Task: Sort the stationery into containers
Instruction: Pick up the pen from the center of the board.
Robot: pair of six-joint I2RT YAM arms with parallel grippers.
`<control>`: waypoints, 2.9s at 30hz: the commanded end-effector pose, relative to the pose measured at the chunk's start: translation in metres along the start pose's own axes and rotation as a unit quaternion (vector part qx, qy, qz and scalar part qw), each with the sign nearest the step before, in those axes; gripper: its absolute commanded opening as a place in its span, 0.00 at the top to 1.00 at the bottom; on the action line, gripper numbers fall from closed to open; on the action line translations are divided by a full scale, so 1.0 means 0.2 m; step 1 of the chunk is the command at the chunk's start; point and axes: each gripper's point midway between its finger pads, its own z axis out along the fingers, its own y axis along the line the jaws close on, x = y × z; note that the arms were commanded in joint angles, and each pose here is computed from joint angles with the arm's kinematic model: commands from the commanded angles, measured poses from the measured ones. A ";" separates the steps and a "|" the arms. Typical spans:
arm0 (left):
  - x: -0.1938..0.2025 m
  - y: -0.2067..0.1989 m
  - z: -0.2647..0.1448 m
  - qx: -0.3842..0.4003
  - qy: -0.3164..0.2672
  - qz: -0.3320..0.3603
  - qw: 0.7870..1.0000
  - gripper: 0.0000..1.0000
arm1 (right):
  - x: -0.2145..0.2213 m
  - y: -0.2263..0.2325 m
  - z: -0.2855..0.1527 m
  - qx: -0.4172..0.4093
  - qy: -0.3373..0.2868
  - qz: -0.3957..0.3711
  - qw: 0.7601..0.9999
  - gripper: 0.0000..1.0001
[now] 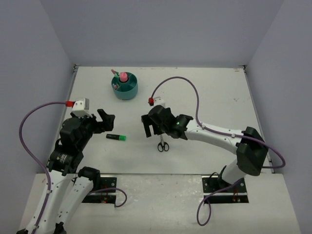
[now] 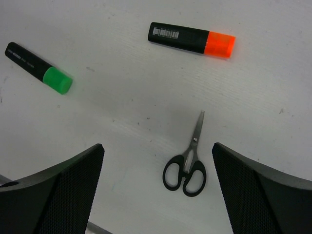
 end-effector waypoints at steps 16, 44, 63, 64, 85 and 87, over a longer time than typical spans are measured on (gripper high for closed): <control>0.14 0.02 0.17 -0.011 0.086 0.014 0.996 0.00 | -0.08 -0.32 0.18 0.107 0.056 0.253 0.960 0.01; 0.90 0.43 0.42 -0.421 0.233 -0.331 0.811 0.21 | -0.01 -0.61 -0.26 0.113 -0.072 0.195 0.972 0.01; 1.14 0.47 0.37 -0.455 0.289 -0.315 0.781 1.00 | -0.06 -0.42 -0.32 -0.029 -0.109 0.165 0.980 0.01; 1.13 0.46 0.36 -0.449 0.289 -0.314 0.785 1.00 | -0.02 -0.36 -0.32 -0.074 -0.105 0.142 0.981 0.01; 0.61 -0.36 0.27 -0.096 0.179 -0.395 0.896 1.00 | 0.00 0.47 -0.28 -0.357 -0.055 0.103 0.927 0.35; 0.60 -0.37 0.26 -0.087 0.174 -0.400 0.896 1.00 | 0.01 0.52 -0.24 -0.363 -0.042 0.098 0.926 0.38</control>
